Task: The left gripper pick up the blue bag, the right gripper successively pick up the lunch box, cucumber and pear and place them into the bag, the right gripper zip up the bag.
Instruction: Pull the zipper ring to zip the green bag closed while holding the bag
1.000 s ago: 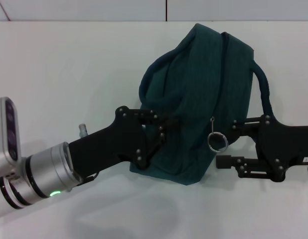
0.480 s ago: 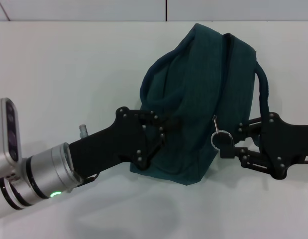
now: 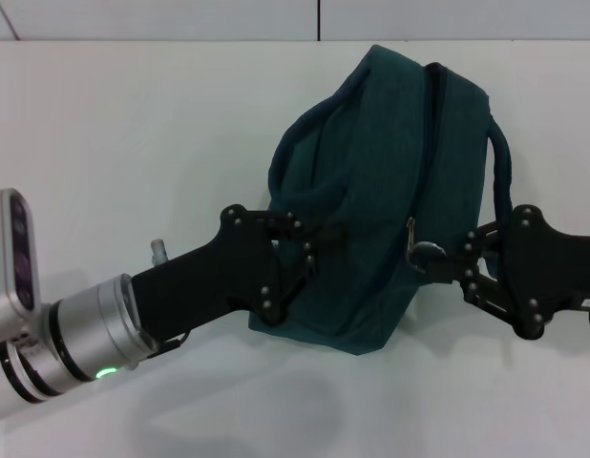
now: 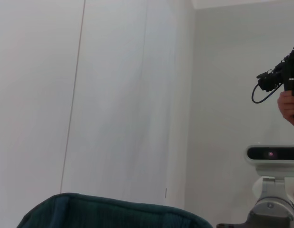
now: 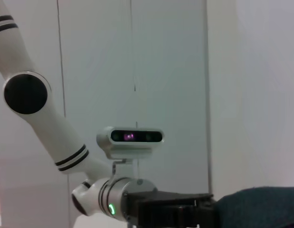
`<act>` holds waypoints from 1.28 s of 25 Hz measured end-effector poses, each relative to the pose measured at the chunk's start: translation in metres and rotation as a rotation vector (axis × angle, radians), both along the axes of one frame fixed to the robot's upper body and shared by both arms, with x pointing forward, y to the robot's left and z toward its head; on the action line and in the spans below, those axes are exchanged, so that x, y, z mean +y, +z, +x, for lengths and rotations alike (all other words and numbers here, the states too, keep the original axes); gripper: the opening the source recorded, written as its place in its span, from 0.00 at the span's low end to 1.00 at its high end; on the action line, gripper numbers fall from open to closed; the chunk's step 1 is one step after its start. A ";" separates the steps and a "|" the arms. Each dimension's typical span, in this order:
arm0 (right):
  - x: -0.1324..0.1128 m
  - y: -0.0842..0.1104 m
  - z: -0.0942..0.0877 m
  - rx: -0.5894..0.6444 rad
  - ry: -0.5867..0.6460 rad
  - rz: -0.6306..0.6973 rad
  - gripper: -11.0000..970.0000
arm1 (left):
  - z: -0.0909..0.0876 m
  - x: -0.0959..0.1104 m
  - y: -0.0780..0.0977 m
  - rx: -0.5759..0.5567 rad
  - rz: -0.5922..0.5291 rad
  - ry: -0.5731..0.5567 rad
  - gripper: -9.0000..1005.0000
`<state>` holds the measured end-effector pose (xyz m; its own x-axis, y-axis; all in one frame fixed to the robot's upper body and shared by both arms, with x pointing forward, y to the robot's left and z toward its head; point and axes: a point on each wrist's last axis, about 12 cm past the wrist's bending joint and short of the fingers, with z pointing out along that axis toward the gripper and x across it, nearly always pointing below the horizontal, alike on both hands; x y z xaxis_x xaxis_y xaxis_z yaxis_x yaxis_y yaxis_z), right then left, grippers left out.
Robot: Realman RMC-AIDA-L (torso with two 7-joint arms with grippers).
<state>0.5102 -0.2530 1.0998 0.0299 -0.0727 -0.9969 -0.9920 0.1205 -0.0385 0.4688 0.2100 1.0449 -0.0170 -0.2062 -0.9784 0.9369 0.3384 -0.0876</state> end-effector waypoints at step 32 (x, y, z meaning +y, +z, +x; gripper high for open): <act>-0.026 0.005 0.015 -0.274 -0.475 0.222 0.04 | 0.001 -0.001 0.002 -0.082 0.098 -0.125 0.09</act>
<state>0.5249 -0.2791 1.1048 0.3036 0.0687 -0.9503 -0.7849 0.5835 -0.2086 0.4700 0.2088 1.0471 0.0447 -0.1109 -0.9928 0.9749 0.2218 0.0191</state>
